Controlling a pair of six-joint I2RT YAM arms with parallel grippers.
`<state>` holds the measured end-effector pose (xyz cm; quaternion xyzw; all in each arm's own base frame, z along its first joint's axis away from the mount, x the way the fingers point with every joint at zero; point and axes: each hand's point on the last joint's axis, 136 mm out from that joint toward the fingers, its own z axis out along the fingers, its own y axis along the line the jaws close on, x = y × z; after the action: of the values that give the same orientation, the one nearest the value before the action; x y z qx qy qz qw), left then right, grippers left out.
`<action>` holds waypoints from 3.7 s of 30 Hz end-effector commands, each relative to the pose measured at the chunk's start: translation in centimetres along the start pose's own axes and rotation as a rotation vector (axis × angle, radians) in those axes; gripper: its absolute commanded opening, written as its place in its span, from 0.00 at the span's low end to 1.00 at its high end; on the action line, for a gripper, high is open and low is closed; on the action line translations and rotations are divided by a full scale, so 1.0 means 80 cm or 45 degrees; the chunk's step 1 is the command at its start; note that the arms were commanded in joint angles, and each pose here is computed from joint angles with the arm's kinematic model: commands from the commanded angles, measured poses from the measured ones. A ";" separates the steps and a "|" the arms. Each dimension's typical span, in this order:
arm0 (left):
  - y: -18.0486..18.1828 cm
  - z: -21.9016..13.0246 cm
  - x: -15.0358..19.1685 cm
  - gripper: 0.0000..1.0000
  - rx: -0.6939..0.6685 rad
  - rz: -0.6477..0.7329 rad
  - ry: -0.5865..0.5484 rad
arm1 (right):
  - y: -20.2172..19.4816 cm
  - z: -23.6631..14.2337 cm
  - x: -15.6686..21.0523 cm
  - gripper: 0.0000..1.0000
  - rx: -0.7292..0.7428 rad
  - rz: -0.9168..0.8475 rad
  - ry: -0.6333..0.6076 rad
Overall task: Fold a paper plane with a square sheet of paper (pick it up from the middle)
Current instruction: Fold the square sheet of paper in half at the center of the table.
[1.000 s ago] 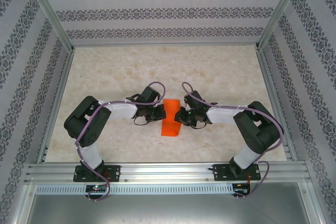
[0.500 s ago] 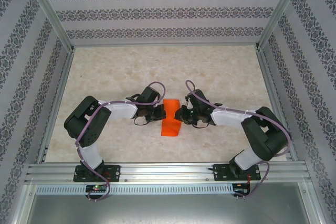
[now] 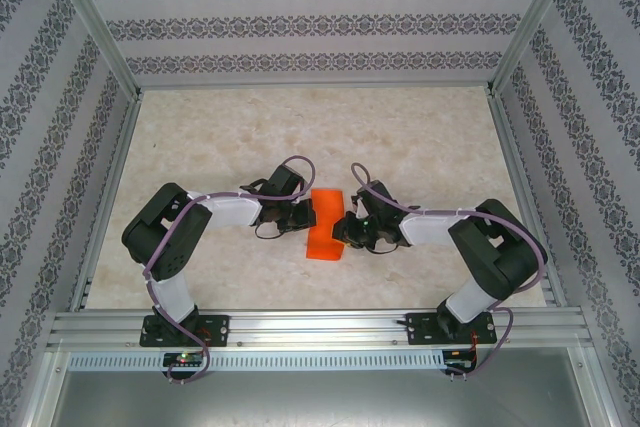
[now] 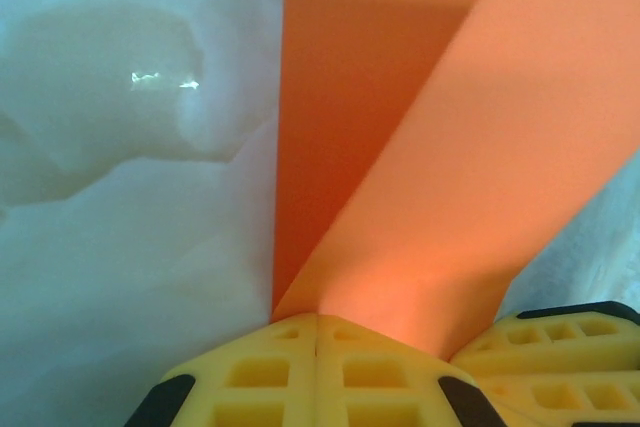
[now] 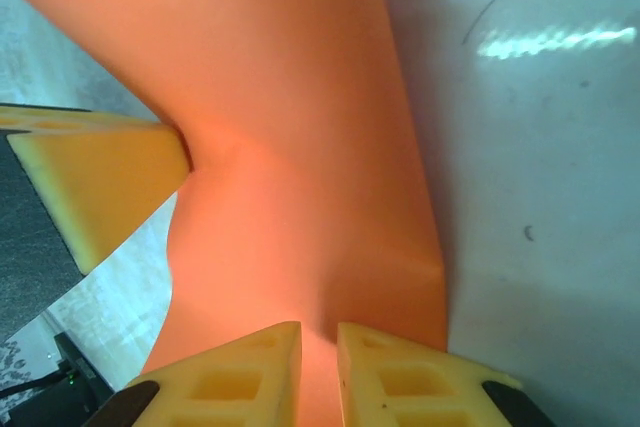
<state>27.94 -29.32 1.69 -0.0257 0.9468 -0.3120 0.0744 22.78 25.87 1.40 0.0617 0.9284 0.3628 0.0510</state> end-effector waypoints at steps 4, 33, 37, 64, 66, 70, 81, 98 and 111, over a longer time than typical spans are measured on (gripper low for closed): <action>0.045 0.019 0.028 0.00 -0.157 -0.005 0.077 | -0.003 -0.004 0.008 0.19 0.028 -0.011 -0.006; 0.044 0.016 0.028 0.00 -0.161 0.011 0.079 | 0.016 -0.024 0.034 0.20 0.005 -0.060 -0.016; 0.043 0.015 0.029 0.00 -0.159 0.010 0.077 | 0.043 -0.034 0.031 0.20 -0.093 -0.090 -0.050; 0.044 0.013 0.029 0.00 -0.168 0.023 0.081 | 0.007 -0.017 0.063 0.20 -0.033 -0.039 0.003; 0.044 0.013 0.030 0.00 -0.168 0.024 0.083 | -0.005 -0.009 0.066 0.20 -0.005 -0.025 0.017; 0.045 0.012 0.030 0.00 -0.172 0.025 0.081 | -0.015 -0.004 0.071 0.19 0.021 -0.005 0.039; 0.044 0.012 0.029 0.00 -0.173 0.031 0.080 | 0.040 -0.068 -0.041 0.20 -0.104 -0.037 -0.295; 0.054 0.013 0.033 0.00 -0.207 0.035 0.092 | 0.022 -0.006 -0.065 0.18 -0.053 -0.052 -0.133; 0.059 0.012 0.038 0.00 -0.224 0.041 0.103 | 0.046 -0.023 -0.072 0.20 -0.129 -0.068 -0.171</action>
<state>27.87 -29.36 1.66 -0.0013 0.9478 -0.3079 0.0824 27.15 25.71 2.31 0.0725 0.9201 0.3731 0.0943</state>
